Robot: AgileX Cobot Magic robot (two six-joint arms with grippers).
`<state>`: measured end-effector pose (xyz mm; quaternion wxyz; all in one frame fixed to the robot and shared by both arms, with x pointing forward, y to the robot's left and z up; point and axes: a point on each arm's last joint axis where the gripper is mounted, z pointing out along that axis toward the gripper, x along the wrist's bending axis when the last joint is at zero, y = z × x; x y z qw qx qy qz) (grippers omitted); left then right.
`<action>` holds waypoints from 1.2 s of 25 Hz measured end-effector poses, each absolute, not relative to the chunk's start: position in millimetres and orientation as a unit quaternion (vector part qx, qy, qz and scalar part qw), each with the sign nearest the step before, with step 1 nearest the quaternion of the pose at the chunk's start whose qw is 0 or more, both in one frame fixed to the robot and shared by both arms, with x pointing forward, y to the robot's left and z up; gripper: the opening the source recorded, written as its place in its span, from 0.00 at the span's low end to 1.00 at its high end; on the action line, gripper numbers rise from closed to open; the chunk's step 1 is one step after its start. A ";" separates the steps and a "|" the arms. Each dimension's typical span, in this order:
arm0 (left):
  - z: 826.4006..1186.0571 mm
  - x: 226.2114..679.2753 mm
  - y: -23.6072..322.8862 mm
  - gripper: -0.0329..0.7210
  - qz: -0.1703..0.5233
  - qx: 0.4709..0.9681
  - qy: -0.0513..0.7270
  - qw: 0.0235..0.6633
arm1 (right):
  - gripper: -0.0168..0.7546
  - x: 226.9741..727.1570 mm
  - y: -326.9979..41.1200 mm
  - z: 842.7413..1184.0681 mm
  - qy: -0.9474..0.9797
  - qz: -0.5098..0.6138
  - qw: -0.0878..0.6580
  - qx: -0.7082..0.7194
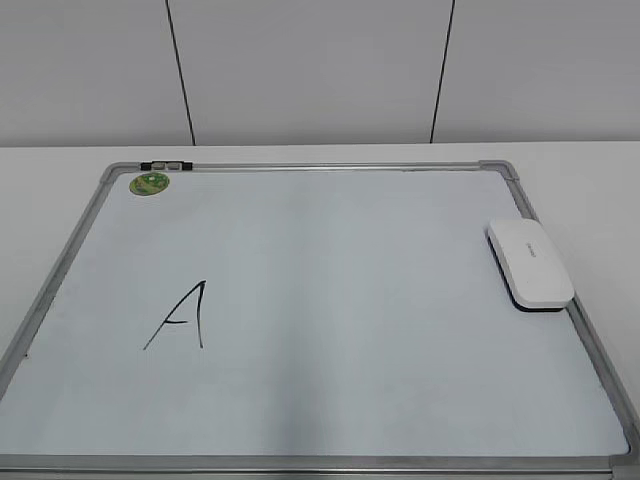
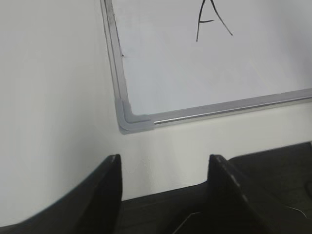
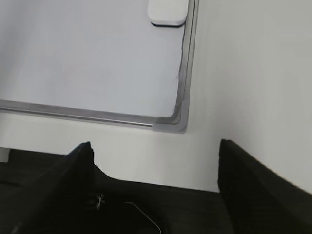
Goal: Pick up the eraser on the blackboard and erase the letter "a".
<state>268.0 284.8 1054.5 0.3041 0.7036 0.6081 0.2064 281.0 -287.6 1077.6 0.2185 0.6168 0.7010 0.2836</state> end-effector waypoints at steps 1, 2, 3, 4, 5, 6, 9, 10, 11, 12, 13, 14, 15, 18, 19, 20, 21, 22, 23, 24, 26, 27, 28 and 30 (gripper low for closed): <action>1055.1 268.6 285.7 0.59 0.214 0.702 0.607 0.305 | 0.78 280.1 -288.0 1070.6 0.703 0.277 0.215 0.619; 1055.7 269.4 286.6 0.59 0.222 0.700 0.606 0.304 | 0.78 279.3 -288.0 1065.3 0.705 0.273 0.211 0.620; 1054.9 270.4 287.2 0.59 0.227 0.700 0.606 0.304 | 0.78 279.8 -288.0 1058.8 0.707 0.267 0.205 0.622; 1053.3 271.7 287.9 0.59 0.231 0.698 0.606 0.303 | 0.78 280.1 -288.0 1052.4 0.709 0.261 0.199 0.625; 1051.2 272.9 288.2 0.58 0.233 0.697 0.606 0.303 | 0.78 280.6 -288.0 1046.5 0.710 0.256 0.193 0.627; 1049.4 273.7 288.4 0.58 0.234 0.697 0.606 0.303 | 0.78 281.7 -288.0 1042.3 0.710 0.254 0.191 0.628; 1048.1 274.5 288.7 0.58 0.235 0.696 0.607 0.303 | 0.78 283.5 -288.0 1036.0 0.710 0.253 0.190 0.629; 1048.2 274.6 288.7 0.58 0.236 0.696 0.607 0.303 | 0.78 283.8 -288.0 1036.2 0.709 0.255 0.192 0.629; 1048.2 274.6 288.7 0.58 0.236 0.696 0.606 0.303 | 0.78 284.0 -287.9 1036.4 0.709 0.256 0.192 0.629; 1048.2 274.7 288.7 0.58 0.236 0.696 0.606 0.303 | 0.78 284.0 -287.9 1036.4 0.709 0.256 0.192 0.629; 1048.4 274.8 288.7 0.58 0.237 0.696 0.606 0.304 | 0.78 284.0 -287.9 1036.4 0.709 0.256 0.192 0.629; 1048.5 275.0 288.7 0.58 0.238 0.695 0.606 0.305 | 0.78 284.1 -287.9 1036.5 0.708 0.257 0.193 0.629; 1048.5 274.9 288.9 0.58 0.238 0.695 0.606 0.304 | 0.78 284.0 -287.9 1036.4 0.709 0.256 0.192 0.629; 1048.5 274.9 288.9 0.58 0.238 0.695 0.606 0.304 | 0.78 284.1 -287.9 1036.5 0.708 0.257 0.193 0.629; 1048.5 274.9 288.9 0.58 0.238 0.695 0.606 0.304 | 0.78 284.1 -287.9 1036.5 0.708 0.257 0.193 0.629; 1048.5 274.9 288.9 0.58 0.238 0.695 0.606 0.304 | 0.78 284.1 -287.9 1036.5 0.708 0.257 0.193 0.629; 1048.5 274.9 288.9 0.58 0.238 0.695 0.606 0.304 | 0.78 284.1 -287.9 1036.5 0.708 0.257 0.193 0.629; 1048.5 274.9 288.9 0.58 0.238 0.695 0.606 0.304 | 0.78 284.1 -287.9 1036.5 0.708 0.257 0.193 0.629; 1048.5 275.0 288.9 0.58 0.239 0.695 0.606 0.304 | 0.78 284.1 -287.9 1036.5 0.708 0.257 0.193 0.629; 1048.6 275.1 288.9 0.57 0.239 0.695 0.606 0.305 | 0.78 284.1 -287.9 1036.5 0.708 0.257 0.193 0.629; 1048.6 275.1 288.9 0.57 0.239 0.695 0.606 0.305 | 0.78 284.1 -287.9 1036.5 0.708 0.257 0.193 0.629; 1048.6 275.1 288.9 0.56 0.239 0.695 0.606 0.305 | 0.78 284.1 -287.9 1036.5 0.708 0.257 0.193 0.629; 1048.6 275.1 288.9 0.56 0.239 0.695 0.606 0.305 | 0.78 284.1 -287.9 1036.5 0.708 0.257 0.193 0.629; 1048.6 275.1 288.9 0.56 0.239 0.695 0.606 0.305 | 0.78 284.1 -287.9 1036.5 0.708 0.257 0.193 0.629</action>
